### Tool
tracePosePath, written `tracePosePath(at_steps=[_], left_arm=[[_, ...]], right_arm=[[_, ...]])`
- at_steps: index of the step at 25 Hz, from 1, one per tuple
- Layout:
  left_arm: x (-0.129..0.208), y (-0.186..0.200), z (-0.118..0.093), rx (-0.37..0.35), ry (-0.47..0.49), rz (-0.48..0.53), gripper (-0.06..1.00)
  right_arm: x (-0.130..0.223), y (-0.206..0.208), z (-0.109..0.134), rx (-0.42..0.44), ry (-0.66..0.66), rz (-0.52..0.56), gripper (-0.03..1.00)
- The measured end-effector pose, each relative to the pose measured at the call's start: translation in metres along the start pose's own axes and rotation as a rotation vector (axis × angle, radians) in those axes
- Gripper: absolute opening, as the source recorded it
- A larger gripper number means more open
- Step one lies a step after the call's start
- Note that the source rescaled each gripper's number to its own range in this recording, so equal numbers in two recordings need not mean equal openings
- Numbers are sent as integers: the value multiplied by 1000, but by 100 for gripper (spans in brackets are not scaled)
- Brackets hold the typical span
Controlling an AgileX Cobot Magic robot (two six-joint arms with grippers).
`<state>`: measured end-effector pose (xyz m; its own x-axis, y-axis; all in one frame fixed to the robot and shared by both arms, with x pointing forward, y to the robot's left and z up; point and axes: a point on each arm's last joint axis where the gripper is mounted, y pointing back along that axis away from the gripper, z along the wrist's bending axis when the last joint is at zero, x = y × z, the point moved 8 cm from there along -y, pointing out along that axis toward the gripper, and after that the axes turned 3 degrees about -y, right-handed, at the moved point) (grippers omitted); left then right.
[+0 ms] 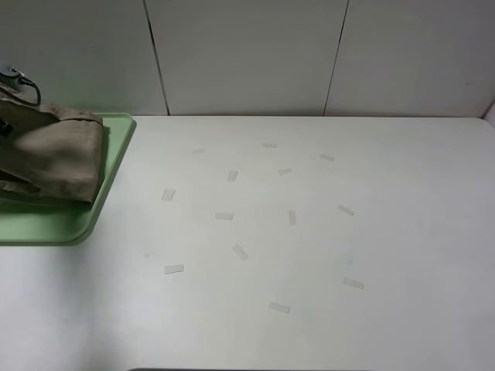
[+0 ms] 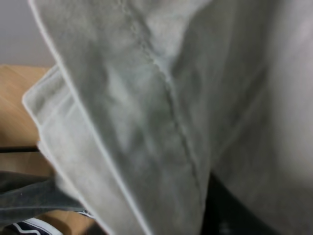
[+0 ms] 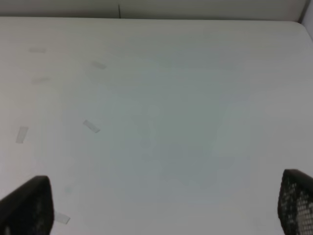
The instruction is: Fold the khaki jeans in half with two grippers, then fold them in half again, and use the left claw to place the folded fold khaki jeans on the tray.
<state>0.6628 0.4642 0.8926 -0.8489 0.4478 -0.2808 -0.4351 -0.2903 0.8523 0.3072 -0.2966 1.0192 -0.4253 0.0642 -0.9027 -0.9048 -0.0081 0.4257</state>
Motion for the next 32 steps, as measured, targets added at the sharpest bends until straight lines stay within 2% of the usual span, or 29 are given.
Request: tracePosePath(at_steps=[3,4,5,7,13,21,27,32], left_arm=[[-1,0,4,-14,0,-15,74],[-3,0,5,-20,0,-26,84],[-6,0,6,-30,-1,-44,90],[-11,0,9,-47,-1,-74,96],[-14,1,10,-53,6,-89,100],[-12,3,5,-16,124,-79,100],[-21,34,12,-22,205,-124,99],[-23,65,-4,30,212,-86,99]], right_arm=[[0,0,0,0,0,0,100],[0,0,0,0,0,0,100],[0,0,0,0,0,0,100],[0,0,0,0,0,0,100],[0,0,0,0,0,0,100],[0,0,0,0,0,0,100],[0,0,0,0,0,0,100],[0,0,0,0,0,0,100]])
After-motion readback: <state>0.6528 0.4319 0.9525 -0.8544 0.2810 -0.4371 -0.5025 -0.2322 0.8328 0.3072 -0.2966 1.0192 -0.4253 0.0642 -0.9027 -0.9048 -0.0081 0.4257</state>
